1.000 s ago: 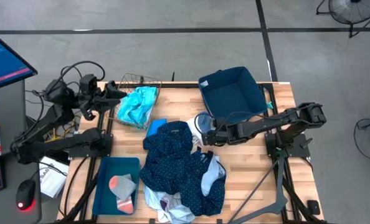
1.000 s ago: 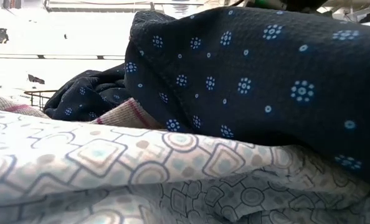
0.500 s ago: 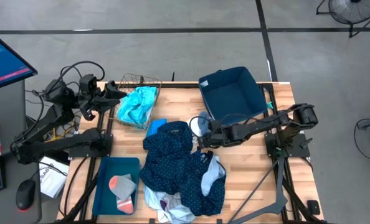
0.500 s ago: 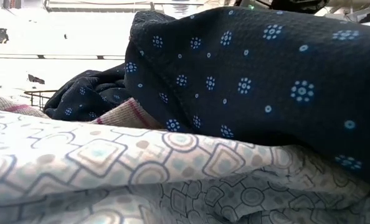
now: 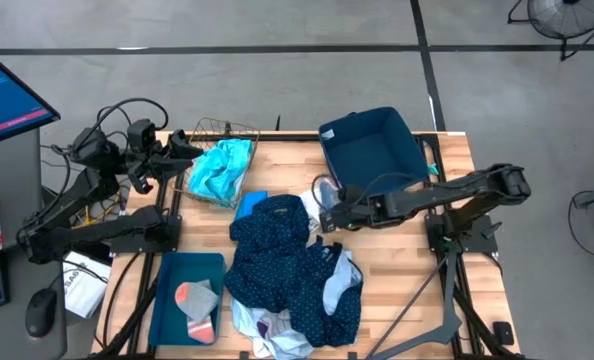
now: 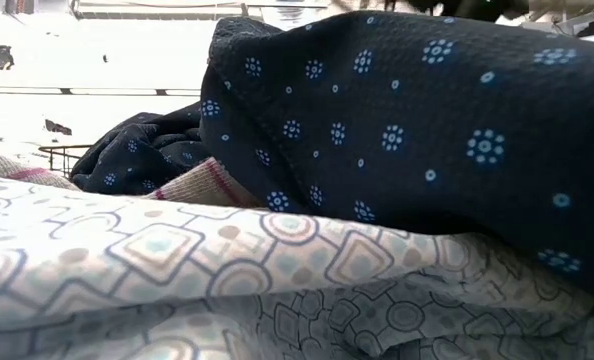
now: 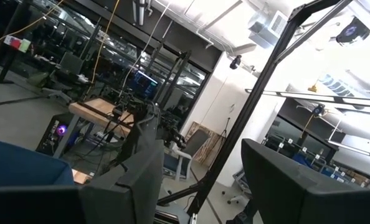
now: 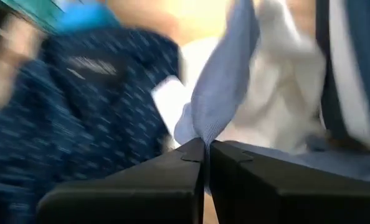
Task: Pick & Place Cloths
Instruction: Put the blue sock into the blue bin
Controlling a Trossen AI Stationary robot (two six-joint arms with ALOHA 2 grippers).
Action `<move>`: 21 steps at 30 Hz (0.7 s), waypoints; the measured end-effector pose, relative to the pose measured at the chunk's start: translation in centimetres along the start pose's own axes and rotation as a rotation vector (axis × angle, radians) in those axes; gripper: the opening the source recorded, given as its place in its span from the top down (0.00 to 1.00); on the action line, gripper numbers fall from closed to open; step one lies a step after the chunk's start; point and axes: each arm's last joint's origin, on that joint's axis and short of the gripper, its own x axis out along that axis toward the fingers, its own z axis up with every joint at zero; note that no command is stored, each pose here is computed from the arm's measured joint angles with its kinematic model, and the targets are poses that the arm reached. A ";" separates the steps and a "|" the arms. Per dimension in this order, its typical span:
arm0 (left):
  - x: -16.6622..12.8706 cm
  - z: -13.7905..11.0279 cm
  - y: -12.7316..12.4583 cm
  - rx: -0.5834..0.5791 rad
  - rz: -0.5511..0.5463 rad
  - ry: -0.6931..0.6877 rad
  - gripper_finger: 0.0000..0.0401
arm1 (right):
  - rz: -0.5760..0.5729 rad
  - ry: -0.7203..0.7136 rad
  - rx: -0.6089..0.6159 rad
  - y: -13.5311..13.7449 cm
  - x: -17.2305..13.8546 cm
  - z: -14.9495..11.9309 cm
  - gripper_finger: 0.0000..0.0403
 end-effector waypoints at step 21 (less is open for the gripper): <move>2.8 -1.6 1.2 0.150 -0.077 0.134 0.50 | 0.254 -0.289 -0.128 4.2 -10.4 6.1 1.00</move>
